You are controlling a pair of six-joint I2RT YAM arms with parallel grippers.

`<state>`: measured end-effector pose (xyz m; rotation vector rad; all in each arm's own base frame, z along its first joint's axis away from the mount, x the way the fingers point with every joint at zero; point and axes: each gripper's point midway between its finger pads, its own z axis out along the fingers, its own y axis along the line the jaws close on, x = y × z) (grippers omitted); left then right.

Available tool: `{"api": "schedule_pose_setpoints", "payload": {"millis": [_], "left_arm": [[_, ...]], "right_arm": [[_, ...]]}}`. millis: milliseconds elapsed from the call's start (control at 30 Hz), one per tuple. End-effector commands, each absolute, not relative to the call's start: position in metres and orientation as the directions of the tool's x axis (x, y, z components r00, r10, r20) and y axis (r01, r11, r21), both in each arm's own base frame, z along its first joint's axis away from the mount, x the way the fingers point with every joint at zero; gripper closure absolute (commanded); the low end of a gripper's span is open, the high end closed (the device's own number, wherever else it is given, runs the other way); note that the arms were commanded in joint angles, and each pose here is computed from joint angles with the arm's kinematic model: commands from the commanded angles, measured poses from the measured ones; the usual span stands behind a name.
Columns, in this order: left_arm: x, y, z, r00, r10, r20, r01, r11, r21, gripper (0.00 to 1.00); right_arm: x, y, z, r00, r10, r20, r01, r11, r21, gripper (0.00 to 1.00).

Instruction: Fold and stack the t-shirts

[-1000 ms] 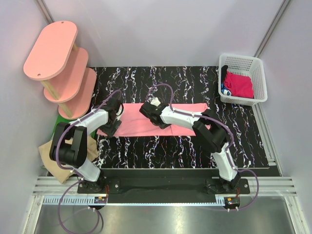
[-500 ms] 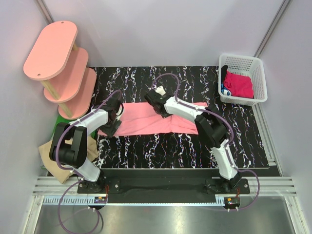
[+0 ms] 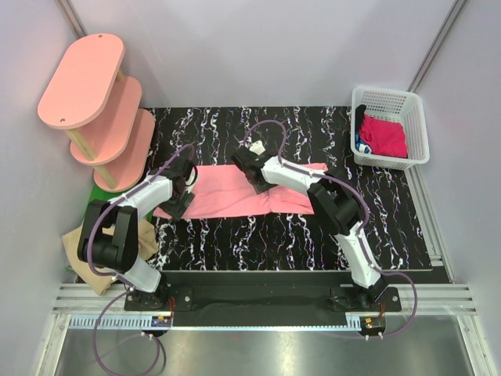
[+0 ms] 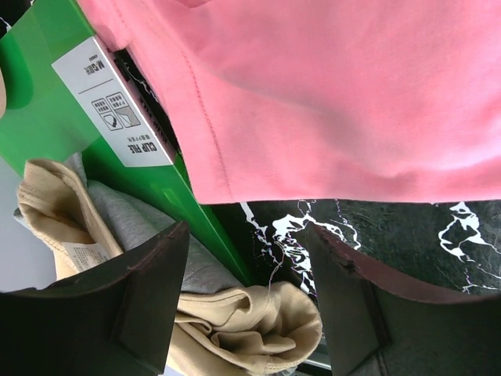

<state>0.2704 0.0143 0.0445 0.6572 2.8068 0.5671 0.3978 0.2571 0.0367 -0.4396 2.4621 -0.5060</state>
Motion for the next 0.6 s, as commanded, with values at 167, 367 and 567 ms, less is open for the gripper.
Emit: {"api": "schedule_pose_setpoints", "payload": {"millis": [167, 367, 567], "left_arm": [[0.285, 0.028, 0.062, -0.868, 0.483, -0.113, 0.377, 0.79, 0.484, 0.33], [0.297, 0.036, 0.081, -0.871, 0.473, -0.137, 0.345, 0.784, 0.516, 0.32], [0.304, 0.027, 0.095, -0.874, 0.451, -0.179, 0.321, 0.815, 0.483, 0.32]], "right_arm": [[0.359, 0.202, 0.136, -0.779, -0.071, -0.623, 0.055, 0.982, -0.18, 0.21], [0.321, 0.19, 0.118, -0.829, 0.03, -0.558, 0.101, 0.99, -0.096, 0.24], [0.302, 0.183, 0.076, -0.874, 0.097, -0.475, 0.164, 0.981, -0.1, 0.25]]}}
